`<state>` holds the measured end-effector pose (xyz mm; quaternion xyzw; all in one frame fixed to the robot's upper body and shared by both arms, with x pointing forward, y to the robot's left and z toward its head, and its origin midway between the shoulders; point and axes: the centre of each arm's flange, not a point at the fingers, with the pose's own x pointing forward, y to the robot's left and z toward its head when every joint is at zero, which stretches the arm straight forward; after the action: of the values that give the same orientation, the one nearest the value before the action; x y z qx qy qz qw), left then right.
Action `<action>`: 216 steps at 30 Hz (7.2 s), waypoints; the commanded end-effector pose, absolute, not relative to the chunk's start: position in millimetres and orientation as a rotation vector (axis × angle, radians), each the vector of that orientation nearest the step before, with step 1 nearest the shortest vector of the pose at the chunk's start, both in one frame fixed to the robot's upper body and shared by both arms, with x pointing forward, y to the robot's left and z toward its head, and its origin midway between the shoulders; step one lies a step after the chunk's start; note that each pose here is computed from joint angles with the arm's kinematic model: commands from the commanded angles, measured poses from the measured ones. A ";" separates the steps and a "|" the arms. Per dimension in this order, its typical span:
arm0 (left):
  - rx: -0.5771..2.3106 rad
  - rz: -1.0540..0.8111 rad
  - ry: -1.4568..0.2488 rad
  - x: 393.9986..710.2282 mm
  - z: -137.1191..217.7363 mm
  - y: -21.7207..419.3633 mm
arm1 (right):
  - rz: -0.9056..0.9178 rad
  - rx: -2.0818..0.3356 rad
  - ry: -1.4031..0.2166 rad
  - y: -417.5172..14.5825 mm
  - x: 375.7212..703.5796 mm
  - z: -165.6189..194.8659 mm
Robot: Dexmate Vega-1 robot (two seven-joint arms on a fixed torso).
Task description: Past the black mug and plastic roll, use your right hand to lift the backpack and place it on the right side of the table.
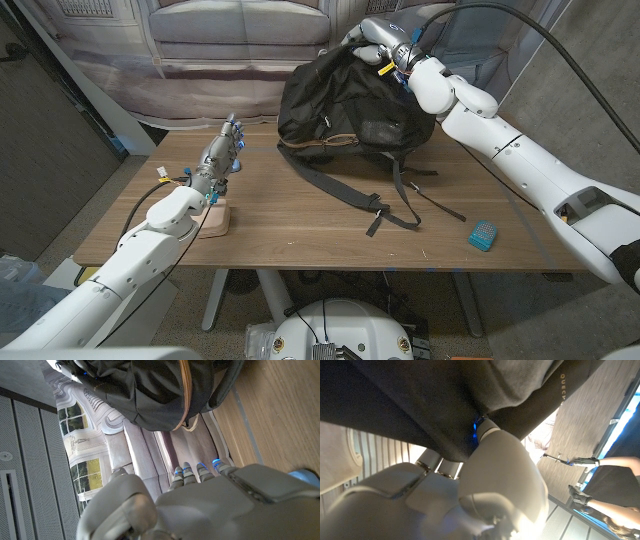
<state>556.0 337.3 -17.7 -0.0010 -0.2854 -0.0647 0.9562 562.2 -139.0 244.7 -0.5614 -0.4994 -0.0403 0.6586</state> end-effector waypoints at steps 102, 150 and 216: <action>-0.021 -0.160 -0.562 568.7 -23.2 338.1 | -0.023 -1.293 -0.861 -100.0 668.3 118.6; -0.017 -0.172 -0.560 572.3 -22.2 340.1 | 0.021 -1.357 -0.816 -97.1 661.4 122.3; -0.009 -0.184 -0.568 571.6 -19.0 332.0 | -0.042 -1.507 -0.749 -113.9 628.3 177.5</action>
<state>571.0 335.4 -22.2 -0.0094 -0.2806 -0.0883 0.9557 635.4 -105.8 170.3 -0.6621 -0.3359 -0.0105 0.6698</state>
